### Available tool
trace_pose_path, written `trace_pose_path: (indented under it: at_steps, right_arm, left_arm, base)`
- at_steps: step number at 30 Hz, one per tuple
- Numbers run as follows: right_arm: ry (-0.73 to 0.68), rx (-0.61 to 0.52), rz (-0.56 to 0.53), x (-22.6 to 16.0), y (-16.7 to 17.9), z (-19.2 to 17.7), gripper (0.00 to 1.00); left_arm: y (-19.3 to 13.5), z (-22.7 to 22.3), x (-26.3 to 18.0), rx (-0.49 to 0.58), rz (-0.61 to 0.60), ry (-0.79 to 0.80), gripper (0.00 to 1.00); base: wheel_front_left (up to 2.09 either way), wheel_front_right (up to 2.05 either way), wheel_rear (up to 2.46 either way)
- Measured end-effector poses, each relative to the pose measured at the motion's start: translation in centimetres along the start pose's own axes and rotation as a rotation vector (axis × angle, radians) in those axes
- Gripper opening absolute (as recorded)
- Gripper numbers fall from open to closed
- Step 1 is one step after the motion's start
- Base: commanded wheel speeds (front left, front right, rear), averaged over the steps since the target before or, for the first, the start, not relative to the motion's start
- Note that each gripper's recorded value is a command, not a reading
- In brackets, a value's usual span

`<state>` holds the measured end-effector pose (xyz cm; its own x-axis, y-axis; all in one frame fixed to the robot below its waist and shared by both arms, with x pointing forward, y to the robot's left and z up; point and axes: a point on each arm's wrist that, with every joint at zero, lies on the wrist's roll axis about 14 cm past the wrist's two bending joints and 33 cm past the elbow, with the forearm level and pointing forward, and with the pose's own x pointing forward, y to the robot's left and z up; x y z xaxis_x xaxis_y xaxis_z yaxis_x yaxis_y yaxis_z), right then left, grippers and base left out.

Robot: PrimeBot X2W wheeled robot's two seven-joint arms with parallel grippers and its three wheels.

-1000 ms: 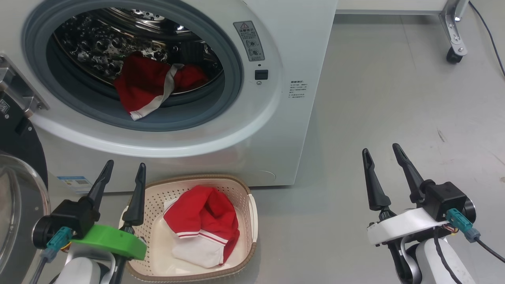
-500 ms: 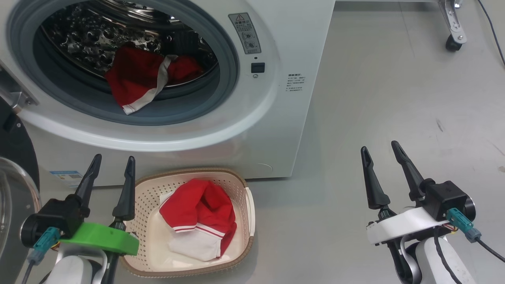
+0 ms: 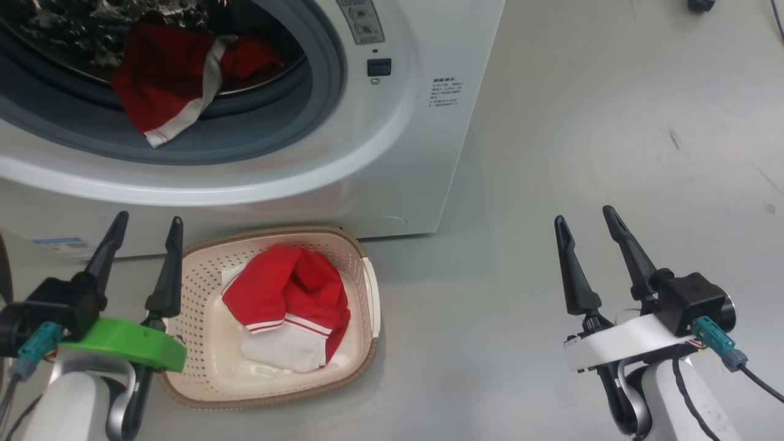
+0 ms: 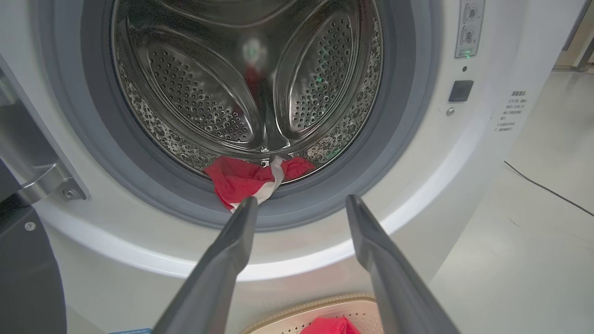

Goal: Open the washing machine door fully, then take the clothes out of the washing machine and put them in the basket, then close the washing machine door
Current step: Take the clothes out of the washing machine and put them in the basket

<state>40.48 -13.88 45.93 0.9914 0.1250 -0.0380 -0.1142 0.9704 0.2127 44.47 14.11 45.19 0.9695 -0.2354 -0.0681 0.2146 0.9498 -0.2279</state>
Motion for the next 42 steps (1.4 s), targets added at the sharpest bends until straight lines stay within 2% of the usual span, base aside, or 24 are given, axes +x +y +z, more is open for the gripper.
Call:
trace_pose_path:
  at_steps: [21, 34, 42]
  right_arm:
    - [0.070, 0.009, -0.074, 2.3, -3.0, -3.1, 1.00]
    - [0.110, 0.010, -0.163, 2.1, -5.5, -4.5, 1.00]
    - [0.133, 0.011, -0.164, 2.6, -5.6, -5.5, 1.00]
  left_arm:
    - [1.6, -4.3, 12.1, 0.084, -0.069, 0.227, 1.00]
    - [1.2, -8.4, 17.5, 0.177, -0.106, 0.380, 1.00]
    - [3.0, -11.1, 19.4, 0.240, -0.076, 0.483, 1.00]
  base:
    - [0.00, 0.00, 0.00]
    - [0.00, 0.00, 0.00]
    - [0.00, 0.00, 0.00]
